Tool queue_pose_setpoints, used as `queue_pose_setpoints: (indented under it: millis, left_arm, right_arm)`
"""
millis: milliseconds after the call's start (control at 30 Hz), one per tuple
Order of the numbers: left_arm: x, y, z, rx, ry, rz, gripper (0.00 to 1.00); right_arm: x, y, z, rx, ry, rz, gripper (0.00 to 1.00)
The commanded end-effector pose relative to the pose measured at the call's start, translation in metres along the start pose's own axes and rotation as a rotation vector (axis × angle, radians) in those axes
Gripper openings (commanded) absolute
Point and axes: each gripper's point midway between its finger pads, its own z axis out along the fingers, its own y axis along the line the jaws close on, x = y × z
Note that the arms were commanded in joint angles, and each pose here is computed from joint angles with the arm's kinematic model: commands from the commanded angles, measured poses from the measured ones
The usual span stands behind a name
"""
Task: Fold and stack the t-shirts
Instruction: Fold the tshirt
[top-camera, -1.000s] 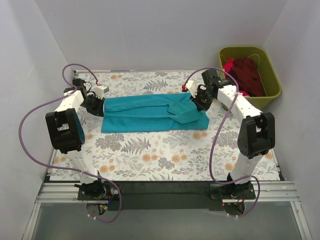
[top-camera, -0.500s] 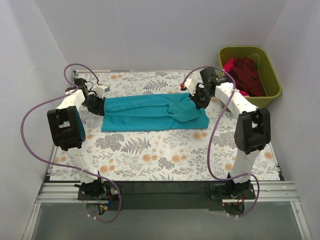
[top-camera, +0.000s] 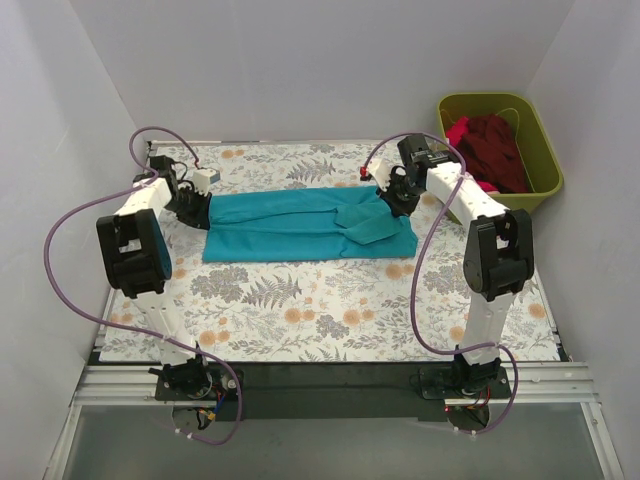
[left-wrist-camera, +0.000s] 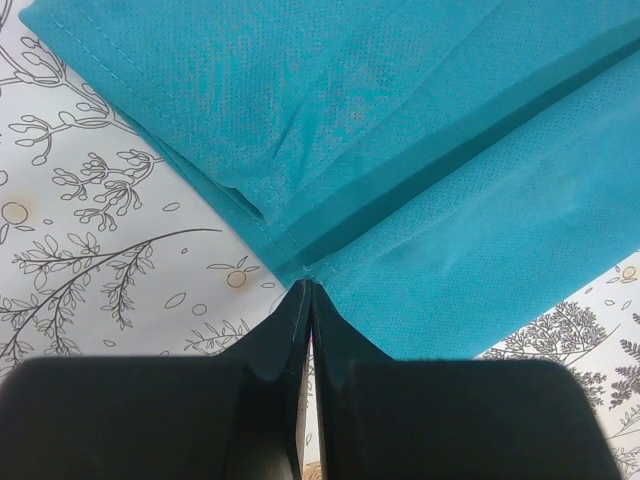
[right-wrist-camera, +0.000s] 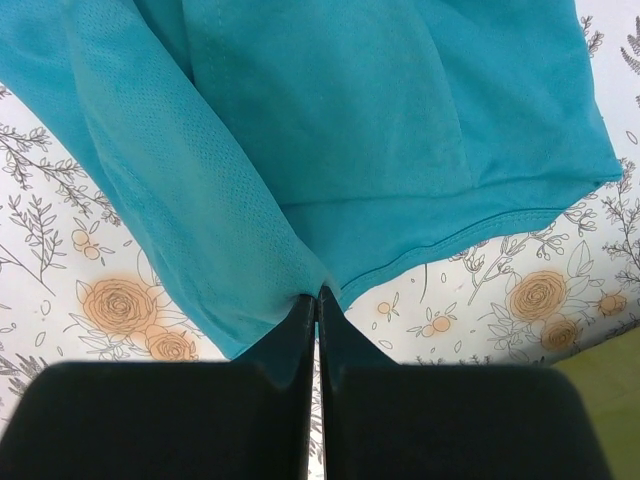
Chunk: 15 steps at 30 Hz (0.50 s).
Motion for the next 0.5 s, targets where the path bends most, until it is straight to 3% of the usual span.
queue_pose_setpoints:
  millis: [0, 467]
  left_arm:
    - [-0.015, 0.007, -0.003, -0.021, -0.037, 0.020, 0.00]
    - [-0.013, 0.011, 0.001, -0.034, -0.029, 0.020, 0.00]
  right_arm:
    - [-0.011, -0.015, -0.006, 0.035, -0.027, -0.025, 0.01]
    - [-0.014, -0.025, 0.002, 0.042, -0.020, -0.030, 0.01]
